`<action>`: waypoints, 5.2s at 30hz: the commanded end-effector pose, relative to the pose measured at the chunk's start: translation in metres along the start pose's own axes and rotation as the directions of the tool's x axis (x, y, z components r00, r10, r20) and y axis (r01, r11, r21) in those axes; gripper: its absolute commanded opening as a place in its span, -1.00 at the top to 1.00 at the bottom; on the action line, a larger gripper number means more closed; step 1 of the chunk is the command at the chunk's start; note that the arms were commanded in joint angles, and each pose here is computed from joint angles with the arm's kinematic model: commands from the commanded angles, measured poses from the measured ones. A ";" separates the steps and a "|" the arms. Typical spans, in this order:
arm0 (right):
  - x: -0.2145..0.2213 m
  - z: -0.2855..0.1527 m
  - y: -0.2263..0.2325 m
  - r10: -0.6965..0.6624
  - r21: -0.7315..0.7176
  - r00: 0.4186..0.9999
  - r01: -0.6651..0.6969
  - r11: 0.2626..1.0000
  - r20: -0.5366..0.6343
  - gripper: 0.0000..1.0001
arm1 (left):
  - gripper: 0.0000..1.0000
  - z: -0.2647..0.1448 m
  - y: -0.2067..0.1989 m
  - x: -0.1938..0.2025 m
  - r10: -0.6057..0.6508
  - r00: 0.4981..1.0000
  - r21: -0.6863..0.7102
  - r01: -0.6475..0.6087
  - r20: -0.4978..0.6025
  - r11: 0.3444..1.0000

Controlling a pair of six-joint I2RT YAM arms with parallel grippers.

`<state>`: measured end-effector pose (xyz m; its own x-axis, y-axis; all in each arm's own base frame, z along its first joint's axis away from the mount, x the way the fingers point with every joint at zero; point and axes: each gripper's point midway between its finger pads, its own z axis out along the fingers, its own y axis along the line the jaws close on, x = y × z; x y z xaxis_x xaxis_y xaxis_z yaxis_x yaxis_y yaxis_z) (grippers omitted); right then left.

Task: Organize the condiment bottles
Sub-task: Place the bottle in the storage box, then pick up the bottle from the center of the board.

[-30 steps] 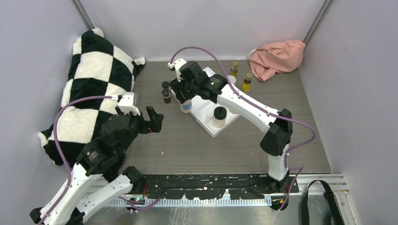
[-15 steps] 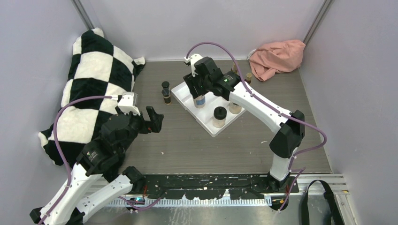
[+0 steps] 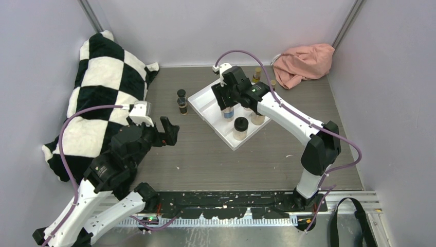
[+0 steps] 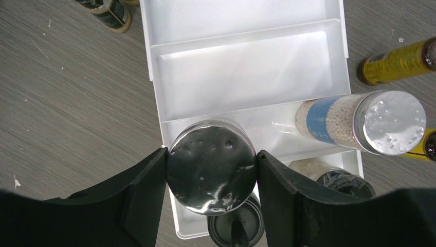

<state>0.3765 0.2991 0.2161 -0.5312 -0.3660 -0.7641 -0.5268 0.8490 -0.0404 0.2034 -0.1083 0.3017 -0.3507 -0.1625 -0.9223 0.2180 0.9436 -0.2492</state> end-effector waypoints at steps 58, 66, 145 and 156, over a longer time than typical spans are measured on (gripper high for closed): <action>0.011 0.034 -0.025 0.151 -0.064 0.986 -0.146 0.987 0.073 0.99 | -0.84 0.021 -0.008 -0.006 0.014 1.000 -0.011 -0.014 0.019 1.000; 0.020 0.037 -0.024 0.158 -0.061 0.986 -0.155 0.986 0.052 0.96 | -0.85 0.019 -0.007 -0.005 0.013 1.000 -0.013 -0.013 0.020 1.000; 0.029 0.017 -0.255 0.491 0.584 0.839 -0.525 0.619 0.234 -0.52 | -0.92 0.022 -0.005 -0.010 0.027 1.000 -0.045 -0.026 0.003 0.999; 0.043 0.018 -0.262 0.512 0.596 0.827 -0.537 0.597 0.232 -0.32 | -0.92 0.020 -0.004 -0.010 0.027 1.000 -0.044 -0.027 0.003 0.999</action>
<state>0.4982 0.0719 0.1658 -0.6142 0.1871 -0.7666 0.3316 0.9428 -0.0356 0.2224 -0.1186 0.2932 -0.3788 -0.1272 -0.9167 0.1869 0.9596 -0.2105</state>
